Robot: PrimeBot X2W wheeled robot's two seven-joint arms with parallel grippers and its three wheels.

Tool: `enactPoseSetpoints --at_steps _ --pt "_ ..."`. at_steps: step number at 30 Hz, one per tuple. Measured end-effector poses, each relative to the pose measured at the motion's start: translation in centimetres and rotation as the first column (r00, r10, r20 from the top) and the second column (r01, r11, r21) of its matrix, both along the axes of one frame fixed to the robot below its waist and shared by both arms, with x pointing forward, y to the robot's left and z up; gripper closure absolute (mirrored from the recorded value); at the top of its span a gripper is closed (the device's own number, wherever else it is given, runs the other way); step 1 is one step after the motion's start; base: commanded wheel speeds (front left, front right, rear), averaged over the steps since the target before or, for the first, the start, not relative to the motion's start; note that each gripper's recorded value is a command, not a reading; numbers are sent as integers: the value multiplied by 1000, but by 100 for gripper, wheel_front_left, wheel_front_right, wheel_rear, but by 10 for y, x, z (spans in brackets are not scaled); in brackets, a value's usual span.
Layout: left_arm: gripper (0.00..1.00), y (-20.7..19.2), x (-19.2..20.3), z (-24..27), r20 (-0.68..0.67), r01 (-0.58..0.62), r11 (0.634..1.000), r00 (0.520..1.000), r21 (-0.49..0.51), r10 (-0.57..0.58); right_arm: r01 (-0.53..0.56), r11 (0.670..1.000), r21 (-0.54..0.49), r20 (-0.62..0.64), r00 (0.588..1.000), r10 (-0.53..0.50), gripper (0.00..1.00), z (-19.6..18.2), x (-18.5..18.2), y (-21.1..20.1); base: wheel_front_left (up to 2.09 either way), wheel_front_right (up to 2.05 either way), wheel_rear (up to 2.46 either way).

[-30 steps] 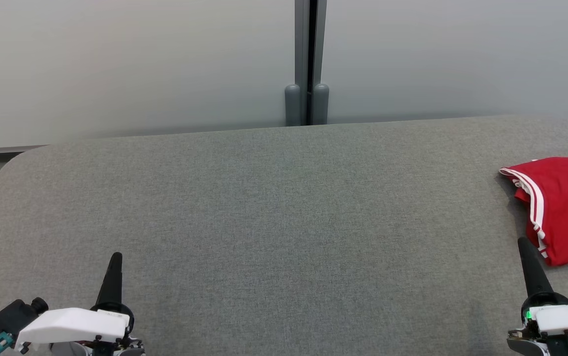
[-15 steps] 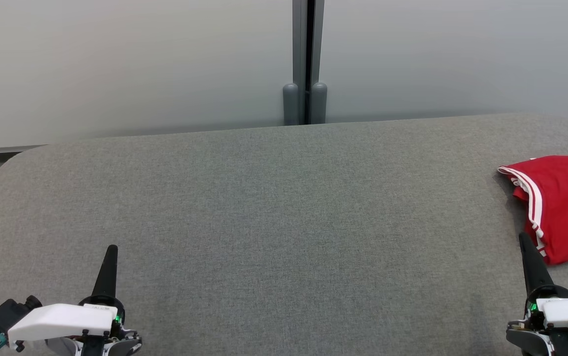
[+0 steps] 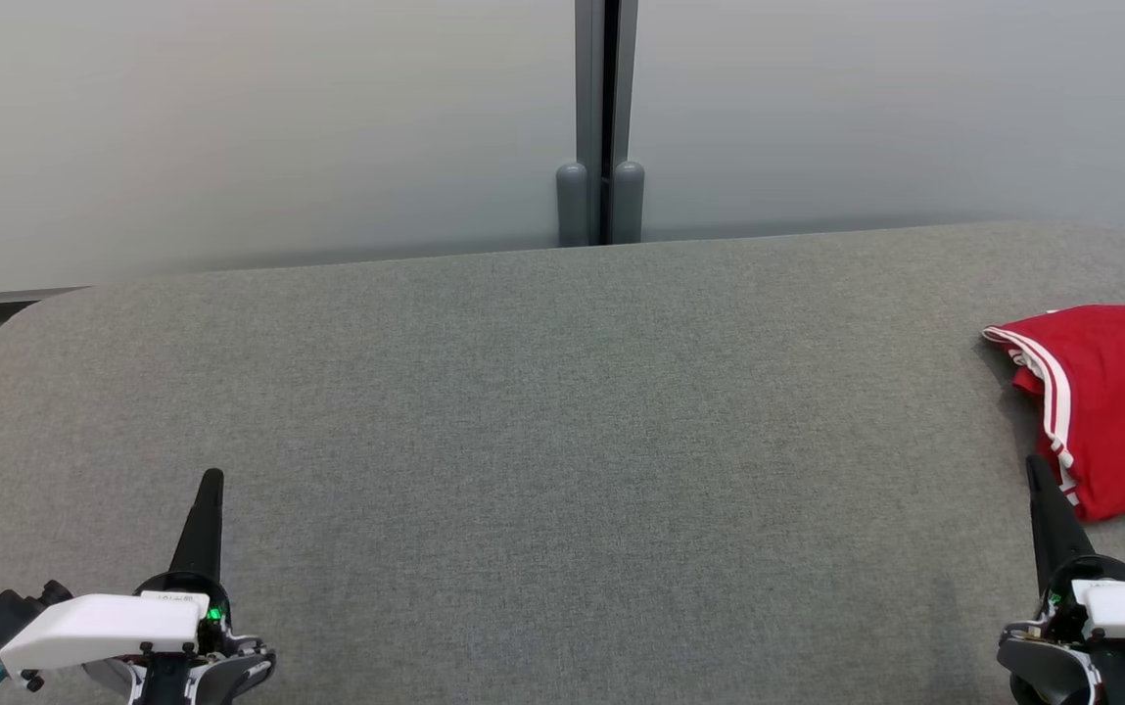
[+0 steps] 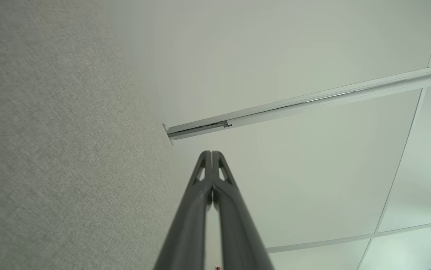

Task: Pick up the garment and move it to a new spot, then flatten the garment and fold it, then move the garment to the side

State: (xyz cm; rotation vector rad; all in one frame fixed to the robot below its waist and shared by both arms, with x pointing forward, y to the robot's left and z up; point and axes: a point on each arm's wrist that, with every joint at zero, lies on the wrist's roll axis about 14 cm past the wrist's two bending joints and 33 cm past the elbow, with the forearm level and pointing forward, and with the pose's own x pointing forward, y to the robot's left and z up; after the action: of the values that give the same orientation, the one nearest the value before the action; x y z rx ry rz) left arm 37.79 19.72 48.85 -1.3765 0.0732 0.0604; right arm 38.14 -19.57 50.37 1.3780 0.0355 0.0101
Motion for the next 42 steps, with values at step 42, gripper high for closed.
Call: enactPoseSetpoints --at_steps 42 --pt "100 3 9 15 75 -2 981 997 -196 18 33 980 196 4 999 -34 100 1 6 -4 0 0 0"
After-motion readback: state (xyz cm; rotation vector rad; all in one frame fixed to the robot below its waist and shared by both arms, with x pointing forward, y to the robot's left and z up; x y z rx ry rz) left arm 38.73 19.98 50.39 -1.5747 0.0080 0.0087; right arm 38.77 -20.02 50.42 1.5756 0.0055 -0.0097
